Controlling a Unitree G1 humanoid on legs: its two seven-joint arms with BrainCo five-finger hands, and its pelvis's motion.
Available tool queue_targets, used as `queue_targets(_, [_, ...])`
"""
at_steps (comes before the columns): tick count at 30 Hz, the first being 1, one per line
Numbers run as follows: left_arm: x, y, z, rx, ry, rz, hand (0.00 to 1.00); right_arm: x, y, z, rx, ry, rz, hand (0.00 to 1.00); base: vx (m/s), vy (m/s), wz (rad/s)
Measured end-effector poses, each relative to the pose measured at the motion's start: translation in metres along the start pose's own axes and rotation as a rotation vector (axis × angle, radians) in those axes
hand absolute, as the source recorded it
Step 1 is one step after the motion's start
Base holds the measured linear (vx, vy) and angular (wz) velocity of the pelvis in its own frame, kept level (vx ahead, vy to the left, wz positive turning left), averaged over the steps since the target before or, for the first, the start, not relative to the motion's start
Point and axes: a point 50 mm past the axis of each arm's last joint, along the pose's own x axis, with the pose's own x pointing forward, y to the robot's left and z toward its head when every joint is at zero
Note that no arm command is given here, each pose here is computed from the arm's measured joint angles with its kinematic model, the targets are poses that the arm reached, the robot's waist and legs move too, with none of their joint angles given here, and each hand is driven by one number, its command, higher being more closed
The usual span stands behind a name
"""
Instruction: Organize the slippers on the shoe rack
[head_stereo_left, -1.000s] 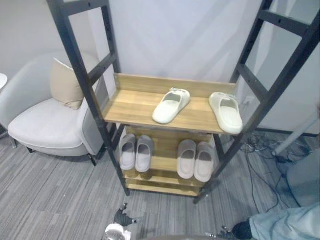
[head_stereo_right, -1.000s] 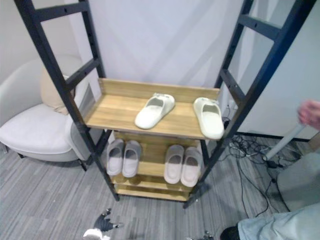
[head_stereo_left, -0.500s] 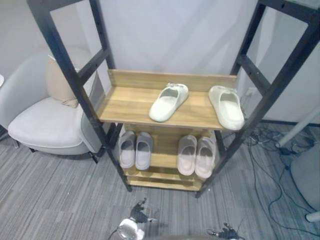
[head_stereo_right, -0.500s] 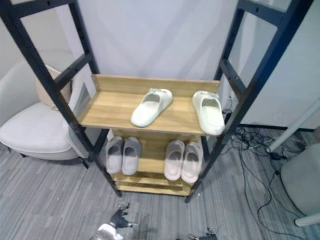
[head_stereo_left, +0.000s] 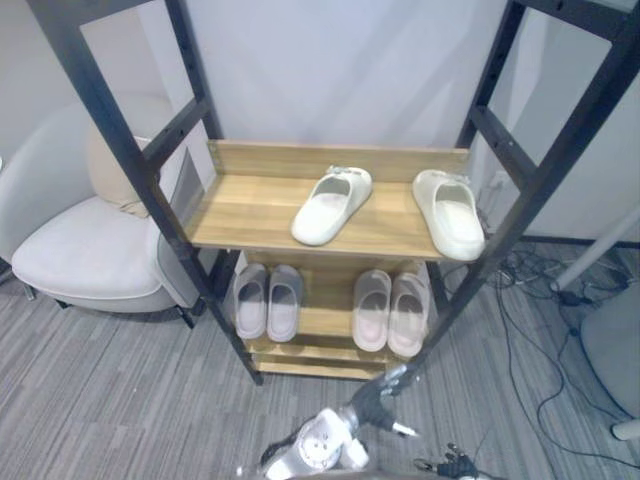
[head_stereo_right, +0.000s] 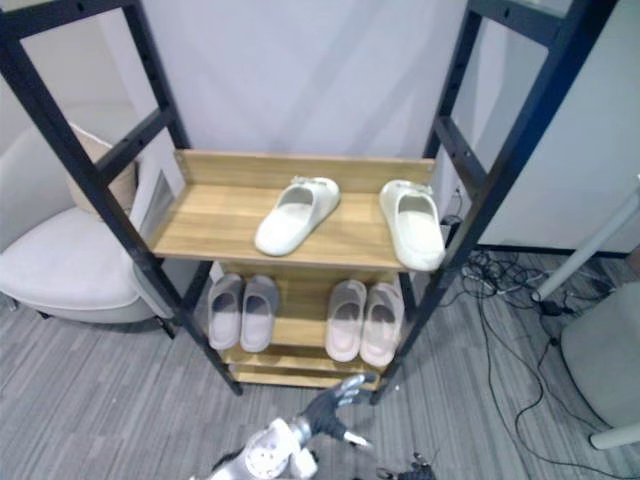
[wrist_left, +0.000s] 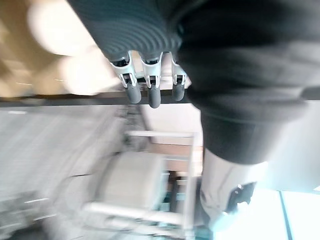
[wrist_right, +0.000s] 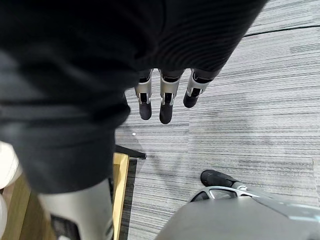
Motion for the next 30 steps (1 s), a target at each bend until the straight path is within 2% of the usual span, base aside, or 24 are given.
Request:
queue_targets(5, [0.016,0.026,0.042,-0.006,-0.174,0.086,0.0,0.0,0.001,-0.002,-0.029,0.011,0.007,0.0,0.0,0.0,0.0])
queue_targets(11, [0.029,0.061,0.078,0.052,-0.288,0.2,0.0,0.001,0.003,-0.001,-0.04,0.02,0.016,0.0,0.0,0.0,0.0])
queue_targets(13, [0.036,0.09,0.098,0.104,-0.333,0.293,0.0,0.002,0.005,0.003,-0.042,0.018,0.022,0.0,0.0,0.0,0.0])
queue_targets(20, [0.044,0.153,0.129,0.267,-0.34,0.506,0.0,0.004,0.008,0.009,-0.034,0.012,0.047,0.0,0.0,0.007,-0.04])
queue_targets(26, [0.028,0.209,0.146,0.39,-0.287,0.683,0.0,0.004,0.008,0.013,-0.018,-0.005,0.06,0.0,-0.01,0.029,-0.22])
queue_targets(30, [0.015,0.234,0.156,0.482,-0.252,0.773,0.0,0.004,0.009,0.014,0.011,-0.012,0.066,0.0,-0.03,0.025,-0.19])
